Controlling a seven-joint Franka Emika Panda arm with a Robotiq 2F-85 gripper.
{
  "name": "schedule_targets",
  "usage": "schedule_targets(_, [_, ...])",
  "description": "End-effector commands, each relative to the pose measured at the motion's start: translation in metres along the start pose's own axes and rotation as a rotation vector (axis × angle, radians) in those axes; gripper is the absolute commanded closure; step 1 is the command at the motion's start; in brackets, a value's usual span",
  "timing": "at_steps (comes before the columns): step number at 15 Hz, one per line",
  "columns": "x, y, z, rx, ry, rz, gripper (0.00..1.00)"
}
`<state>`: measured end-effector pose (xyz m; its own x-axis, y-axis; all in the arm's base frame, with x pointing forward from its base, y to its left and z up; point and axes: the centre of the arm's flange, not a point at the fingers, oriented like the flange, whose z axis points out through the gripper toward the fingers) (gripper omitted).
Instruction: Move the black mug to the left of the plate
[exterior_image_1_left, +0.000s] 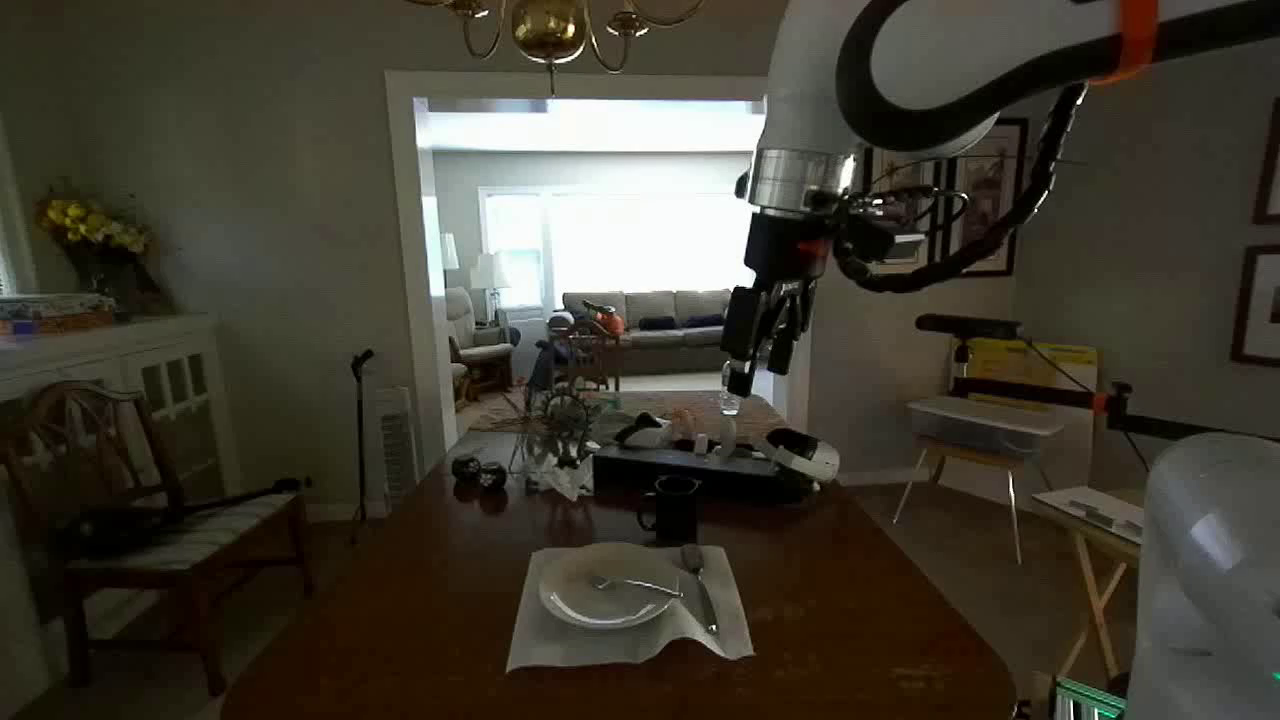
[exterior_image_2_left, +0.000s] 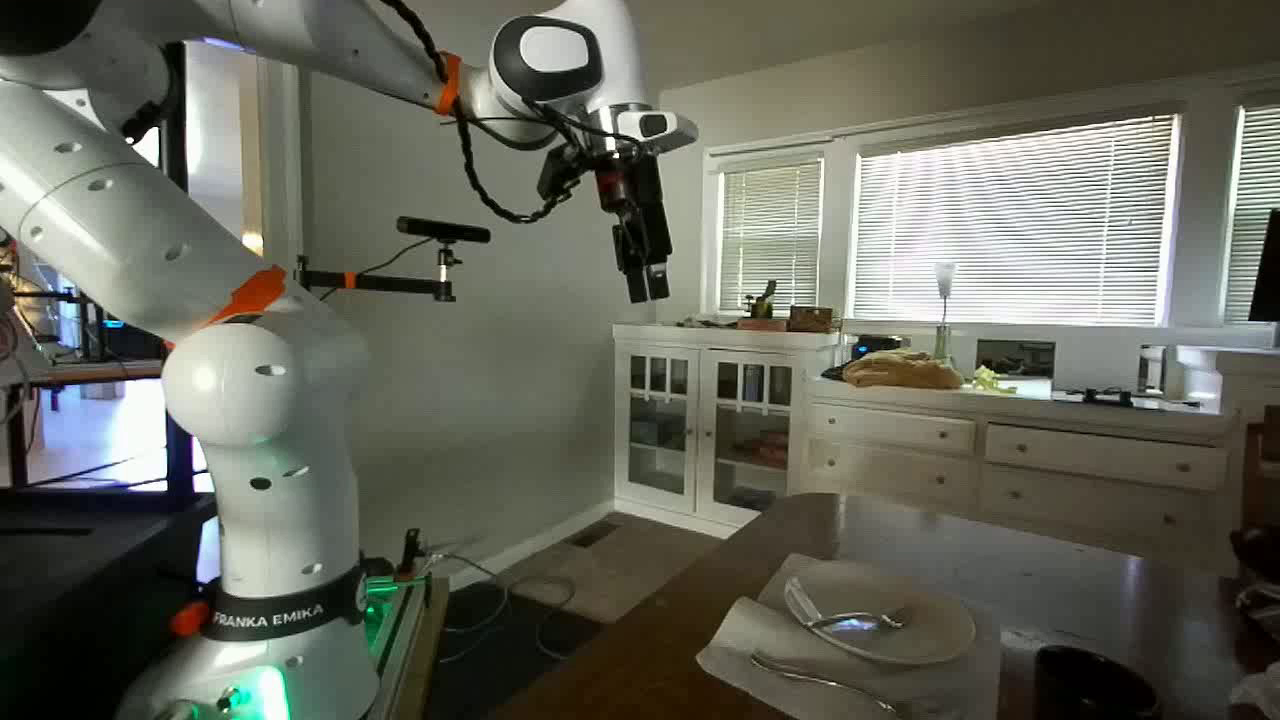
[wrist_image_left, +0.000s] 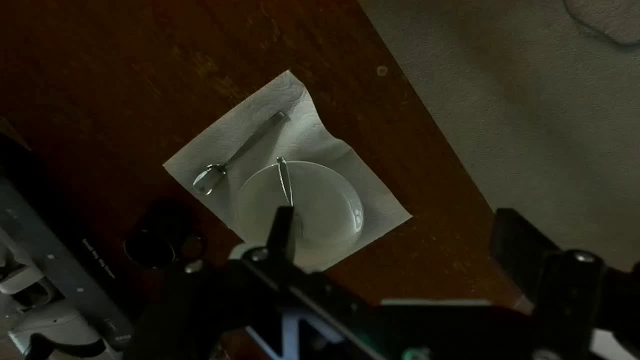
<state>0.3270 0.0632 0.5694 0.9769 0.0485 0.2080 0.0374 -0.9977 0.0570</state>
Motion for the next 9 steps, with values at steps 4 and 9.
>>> schedule_targets(4, [0.0,0.0,0.0,0.0,0.0,0.0,0.0])
schedule_targets(9, [0.0065,0.0003,0.004,-0.012,0.002,0.024,0.0])
